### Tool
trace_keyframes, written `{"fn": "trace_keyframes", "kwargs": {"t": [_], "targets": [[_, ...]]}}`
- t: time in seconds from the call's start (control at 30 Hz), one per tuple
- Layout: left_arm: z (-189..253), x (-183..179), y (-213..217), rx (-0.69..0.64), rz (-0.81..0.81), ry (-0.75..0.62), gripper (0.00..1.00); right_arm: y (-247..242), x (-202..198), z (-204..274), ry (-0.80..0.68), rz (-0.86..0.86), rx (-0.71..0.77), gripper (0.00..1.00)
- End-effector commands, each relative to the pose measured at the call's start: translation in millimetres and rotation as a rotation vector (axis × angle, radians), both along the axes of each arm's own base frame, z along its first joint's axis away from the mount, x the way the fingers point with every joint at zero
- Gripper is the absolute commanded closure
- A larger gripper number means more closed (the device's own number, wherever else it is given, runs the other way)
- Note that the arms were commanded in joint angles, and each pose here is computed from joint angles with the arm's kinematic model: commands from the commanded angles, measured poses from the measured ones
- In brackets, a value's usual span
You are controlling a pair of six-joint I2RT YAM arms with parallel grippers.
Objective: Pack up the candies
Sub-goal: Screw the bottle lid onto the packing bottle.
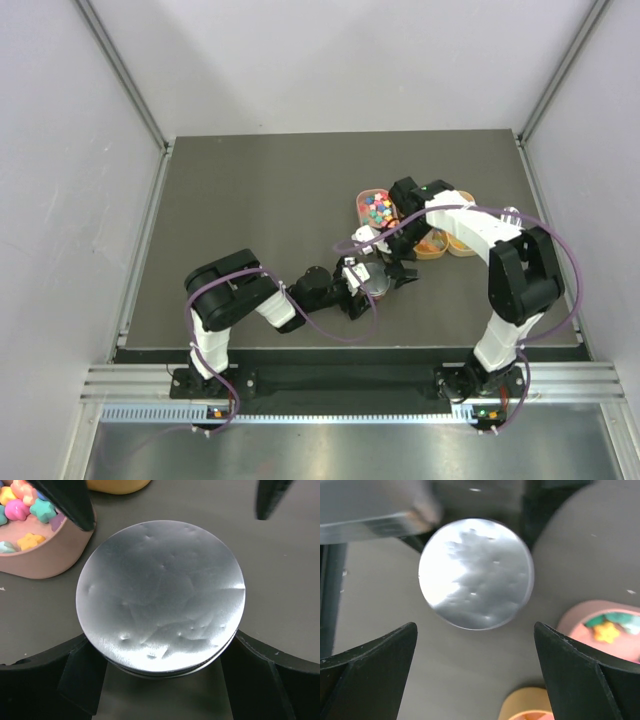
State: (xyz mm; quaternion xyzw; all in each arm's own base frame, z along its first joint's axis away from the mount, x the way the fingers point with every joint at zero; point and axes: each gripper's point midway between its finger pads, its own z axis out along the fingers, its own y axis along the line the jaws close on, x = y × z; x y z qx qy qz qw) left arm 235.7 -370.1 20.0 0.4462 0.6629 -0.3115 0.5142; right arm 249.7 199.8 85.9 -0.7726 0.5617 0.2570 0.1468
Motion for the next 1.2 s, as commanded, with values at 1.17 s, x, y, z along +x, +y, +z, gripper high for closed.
{"fn": "trace_keyframes", "kwargs": {"t": [1.17], "targets": [[-57,-7,44,0.233,0.054,0.067,0.25,-17,-90,22,0.039,-0.013,-0.064,0.0]]}}
